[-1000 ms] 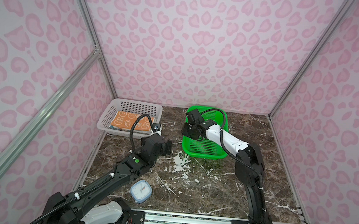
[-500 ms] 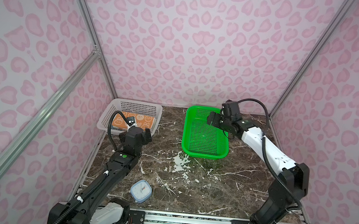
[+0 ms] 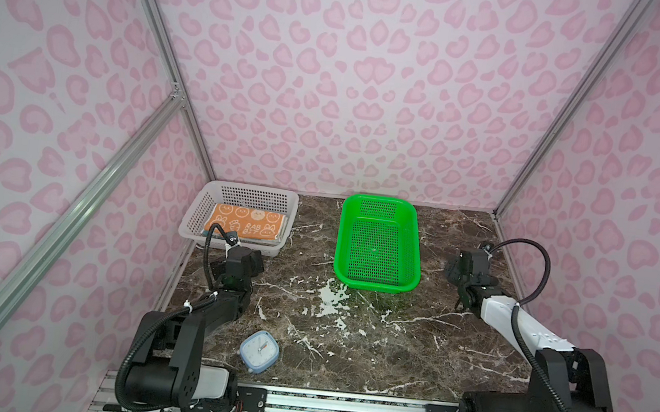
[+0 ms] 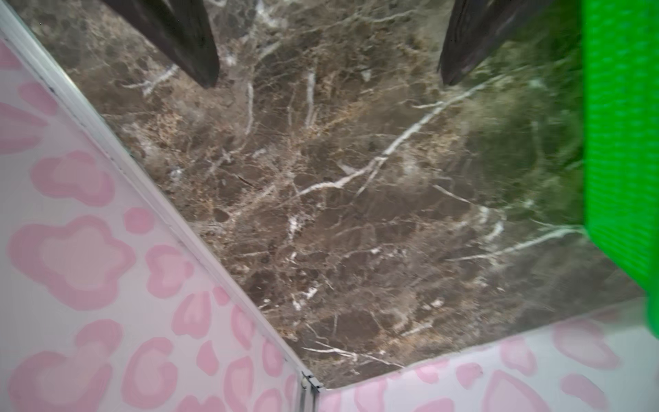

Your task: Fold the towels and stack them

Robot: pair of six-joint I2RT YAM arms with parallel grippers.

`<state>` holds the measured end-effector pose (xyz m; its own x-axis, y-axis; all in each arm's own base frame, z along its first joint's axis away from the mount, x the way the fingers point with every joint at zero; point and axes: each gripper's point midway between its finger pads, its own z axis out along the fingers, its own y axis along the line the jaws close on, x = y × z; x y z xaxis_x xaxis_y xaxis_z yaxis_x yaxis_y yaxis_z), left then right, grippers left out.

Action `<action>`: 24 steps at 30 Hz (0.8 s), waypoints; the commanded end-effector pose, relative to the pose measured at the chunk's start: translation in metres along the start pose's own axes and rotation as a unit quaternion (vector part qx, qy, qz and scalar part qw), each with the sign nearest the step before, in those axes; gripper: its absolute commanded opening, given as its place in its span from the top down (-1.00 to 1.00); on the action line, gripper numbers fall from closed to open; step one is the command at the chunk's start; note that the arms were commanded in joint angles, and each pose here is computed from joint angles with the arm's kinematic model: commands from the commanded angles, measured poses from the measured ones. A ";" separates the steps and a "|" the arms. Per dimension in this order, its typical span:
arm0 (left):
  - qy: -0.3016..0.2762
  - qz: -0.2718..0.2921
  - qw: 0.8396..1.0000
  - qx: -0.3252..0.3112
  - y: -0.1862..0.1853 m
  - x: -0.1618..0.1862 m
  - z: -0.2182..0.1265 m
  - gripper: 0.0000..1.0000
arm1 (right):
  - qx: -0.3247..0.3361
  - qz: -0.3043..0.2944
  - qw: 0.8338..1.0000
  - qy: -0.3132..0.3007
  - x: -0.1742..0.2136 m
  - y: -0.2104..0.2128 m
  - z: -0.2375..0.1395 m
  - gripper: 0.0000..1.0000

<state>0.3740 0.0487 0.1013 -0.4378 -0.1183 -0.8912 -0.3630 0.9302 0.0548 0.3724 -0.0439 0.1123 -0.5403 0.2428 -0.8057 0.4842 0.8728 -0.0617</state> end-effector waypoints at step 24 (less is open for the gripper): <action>-0.090 -0.001 0.993 0.082 -0.020 -0.025 0.003 -0.95 | -0.065 -0.014 0.979 -0.193 0.002 -0.006 0.012 -1.00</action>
<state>0.3892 0.0340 0.1080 -0.3309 -0.0774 -0.9405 -0.2219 0.9751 -0.0021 0.3565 -0.0648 0.0695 -0.3904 0.0525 -0.9191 0.4109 0.9034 -0.1229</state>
